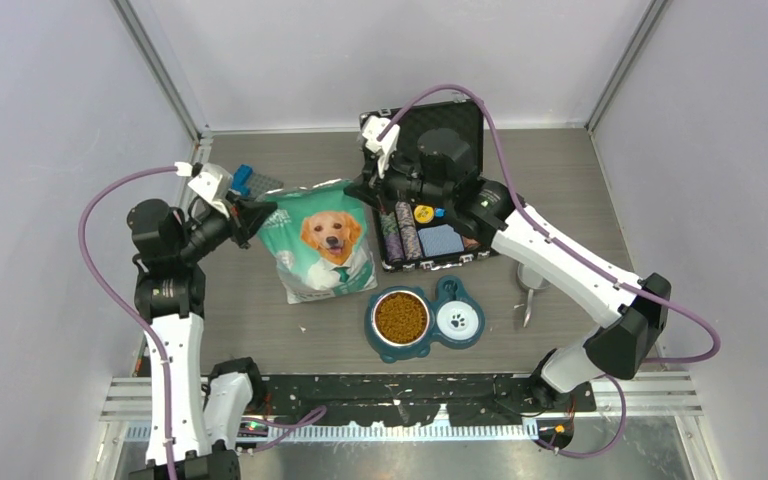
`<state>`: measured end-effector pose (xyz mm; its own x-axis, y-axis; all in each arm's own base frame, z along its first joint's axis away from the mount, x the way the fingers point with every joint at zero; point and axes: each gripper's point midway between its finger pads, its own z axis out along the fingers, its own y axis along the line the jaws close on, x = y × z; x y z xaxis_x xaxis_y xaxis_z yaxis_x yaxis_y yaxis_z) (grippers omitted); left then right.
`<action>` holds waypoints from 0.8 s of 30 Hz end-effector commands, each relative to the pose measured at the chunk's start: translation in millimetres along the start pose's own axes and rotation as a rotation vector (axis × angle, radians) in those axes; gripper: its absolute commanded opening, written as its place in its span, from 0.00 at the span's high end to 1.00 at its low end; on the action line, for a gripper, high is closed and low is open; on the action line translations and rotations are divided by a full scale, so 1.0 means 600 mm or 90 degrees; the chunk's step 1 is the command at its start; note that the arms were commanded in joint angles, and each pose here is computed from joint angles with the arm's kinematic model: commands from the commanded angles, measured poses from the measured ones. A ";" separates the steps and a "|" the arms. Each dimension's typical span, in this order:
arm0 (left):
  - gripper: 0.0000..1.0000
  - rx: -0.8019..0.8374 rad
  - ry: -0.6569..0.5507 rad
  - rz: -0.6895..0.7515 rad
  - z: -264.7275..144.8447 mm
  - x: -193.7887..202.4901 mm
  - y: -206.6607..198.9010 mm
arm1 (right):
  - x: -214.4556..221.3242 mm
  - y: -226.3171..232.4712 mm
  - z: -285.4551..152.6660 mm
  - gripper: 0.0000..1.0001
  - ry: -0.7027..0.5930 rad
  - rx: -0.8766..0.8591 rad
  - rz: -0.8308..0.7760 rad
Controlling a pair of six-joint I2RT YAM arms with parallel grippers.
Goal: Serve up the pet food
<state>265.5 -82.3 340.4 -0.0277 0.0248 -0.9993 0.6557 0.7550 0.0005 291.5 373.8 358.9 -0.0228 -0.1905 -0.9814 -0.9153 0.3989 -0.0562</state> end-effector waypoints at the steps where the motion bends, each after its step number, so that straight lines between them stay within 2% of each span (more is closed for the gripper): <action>1: 1.00 -0.336 -0.014 0.054 -0.068 -0.074 0.135 | -0.081 -0.101 -0.072 0.95 -0.088 0.197 -0.054; 7: 1.00 -0.324 -0.009 0.070 -0.064 -0.078 0.125 | -0.091 -0.122 -0.065 0.95 -0.130 0.250 -0.038; 11: 0.99 -0.211 0.000 0.091 -0.043 -0.067 0.080 | -0.107 -0.119 -0.057 0.95 -0.162 0.239 -0.032; 12: 0.88 -0.193 -0.005 0.098 -0.041 -0.065 0.072 | -0.108 -0.111 -0.053 0.95 -0.165 0.219 -0.033; 14: 0.55 -0.151 -0.008 0.127 -0.037 -0.060 0.053 | -0.110 -0.098 -0.048 0.95 -0.171 0.190 -0.035; 15: 0.43 -0.138 -0.008 0.139 -0.037 -0.057 0.047 | -0.109 -0.094 -0.048 0.95 -0.172 0.183 -0.038; 16: 0.36 -0.133 -0.011 0.149 -0.037 -0.055 0.043 | -0.110 -0.088 -0.046 0.95 -0.173 0.167 -0.042; 21: 0.22 -0.161 -0.019 0.180 -0.044 -0.037 0.052 | -0.095 -0.062 -0.042 0.86 -0.147 0.109 -0.071; 24: 0.20 -0.157 -0.010 0.167 -0.040 -0.028 0.054 | -0.094 -0.044 -0.041 0.81 -0.146 0.070 -0.085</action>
<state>261.0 -49.5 352.1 0.0860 0.1932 -0.9774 0.4714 0.8563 0.2108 317.8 368.8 356.7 0.0334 -0.1375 -0.9899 -0.8694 0.4847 -0.0966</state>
